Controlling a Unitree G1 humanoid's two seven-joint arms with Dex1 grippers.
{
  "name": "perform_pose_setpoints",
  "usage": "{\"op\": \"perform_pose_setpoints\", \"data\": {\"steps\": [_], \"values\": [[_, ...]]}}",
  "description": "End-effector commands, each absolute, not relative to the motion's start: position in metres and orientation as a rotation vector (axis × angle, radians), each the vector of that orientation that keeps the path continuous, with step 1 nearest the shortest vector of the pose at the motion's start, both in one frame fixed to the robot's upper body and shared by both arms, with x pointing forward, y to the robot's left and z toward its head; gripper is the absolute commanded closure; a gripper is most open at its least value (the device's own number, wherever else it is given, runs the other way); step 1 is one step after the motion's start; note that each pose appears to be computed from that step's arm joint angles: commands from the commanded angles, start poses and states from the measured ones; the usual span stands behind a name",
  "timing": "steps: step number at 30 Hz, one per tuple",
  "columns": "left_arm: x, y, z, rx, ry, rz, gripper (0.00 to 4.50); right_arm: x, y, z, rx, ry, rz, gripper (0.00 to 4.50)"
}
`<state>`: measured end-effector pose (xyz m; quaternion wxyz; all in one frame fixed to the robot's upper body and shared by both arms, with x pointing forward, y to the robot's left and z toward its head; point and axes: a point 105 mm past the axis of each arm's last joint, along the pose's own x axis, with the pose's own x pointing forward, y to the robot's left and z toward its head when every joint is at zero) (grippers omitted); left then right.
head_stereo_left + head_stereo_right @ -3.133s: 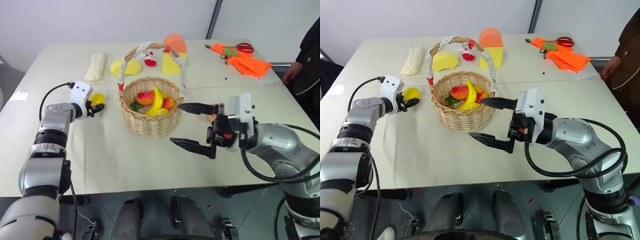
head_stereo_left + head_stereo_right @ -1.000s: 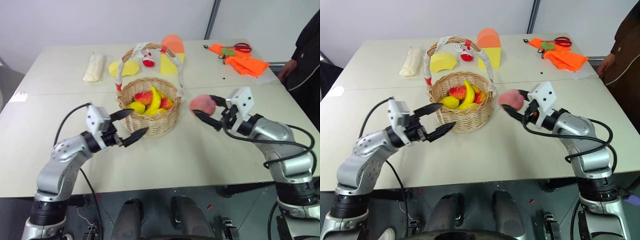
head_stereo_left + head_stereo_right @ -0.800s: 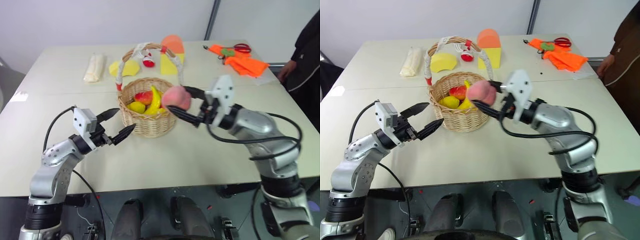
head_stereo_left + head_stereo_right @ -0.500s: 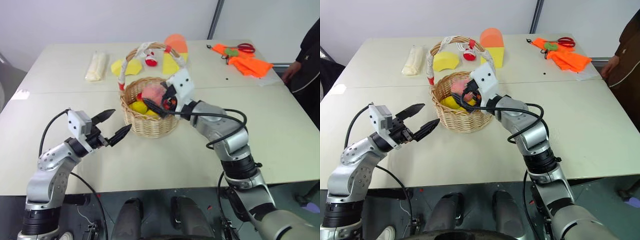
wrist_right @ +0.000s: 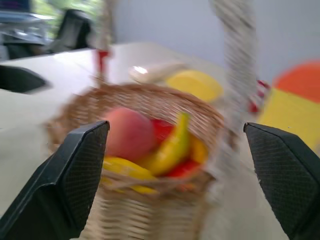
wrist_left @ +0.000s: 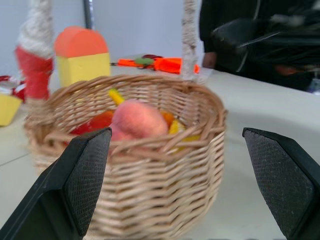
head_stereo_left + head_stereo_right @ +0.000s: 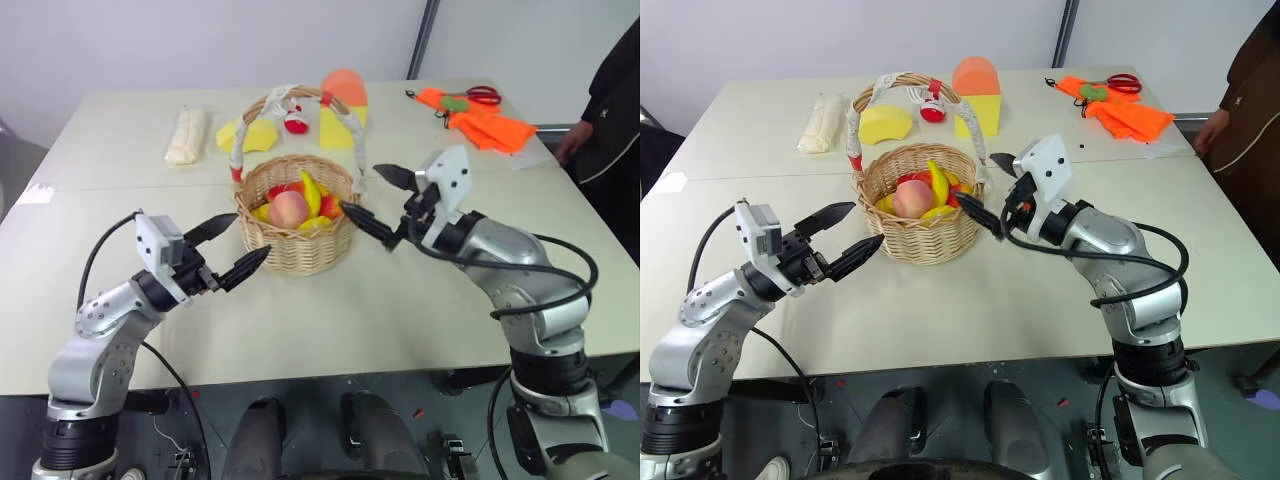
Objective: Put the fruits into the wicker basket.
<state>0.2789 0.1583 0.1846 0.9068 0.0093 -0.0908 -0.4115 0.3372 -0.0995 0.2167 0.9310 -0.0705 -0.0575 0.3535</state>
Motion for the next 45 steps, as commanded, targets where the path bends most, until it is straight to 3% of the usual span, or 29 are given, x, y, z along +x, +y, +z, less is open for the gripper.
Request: {"op": "perform_pose_setpoints", "data": {"steps": [1,5,8,14,20,26,30,38,45], "values": [[0.275,0.151,0.202,0.048,-0.238,-0.893,0.0,0.36,-0.102,0.221,-0.12,-0.12,0.61,0.02],[0.273,0.149,0.201,0.061,-0.229,-0.901,0.0,0.377,-0.095,0.22,-0.037,-0.126,0.577,0.02],[0.273,0.15,0.197,0.069,-0.219,-0.895,0.0,0.378,-0.092,0.223,0.014,-0.138,0.59,1.27],[0.273,0.152,0.19,0.073,-0.202,-0.88,0.0,0.366,-0.104,0.24,0.046,-0.206,0.602,4.31],[0.279,0.152,0.188,0.046,-0.215,-0.865,0.0,0.365,-0.161,0.259,0.043,-0.293,0.429,4.31],[0.285,0.147,0.186,0.041,-0.229,-0.867,0.0,0.377,-0.273,0.257,-0.053,-0.255,-0.054,4.31],[0.287,0.143,0.189,0.011,-0.248,-0.866,0.0,0.381,-0.296,0.256,-0.036,-0.25,-0.153,4.31],[0.292,0.142,0.181,0.03,-0.221,-0.834,0.0,0.371,-0.308,0.252,-0.101,-0.253,-0.157,0.43],[0.3,0.176,0.162,0.114,-0.162,-0.695,0.0,0.323,-0.309,0.232,-0.157,-0.271,0.049,0.43]]}}
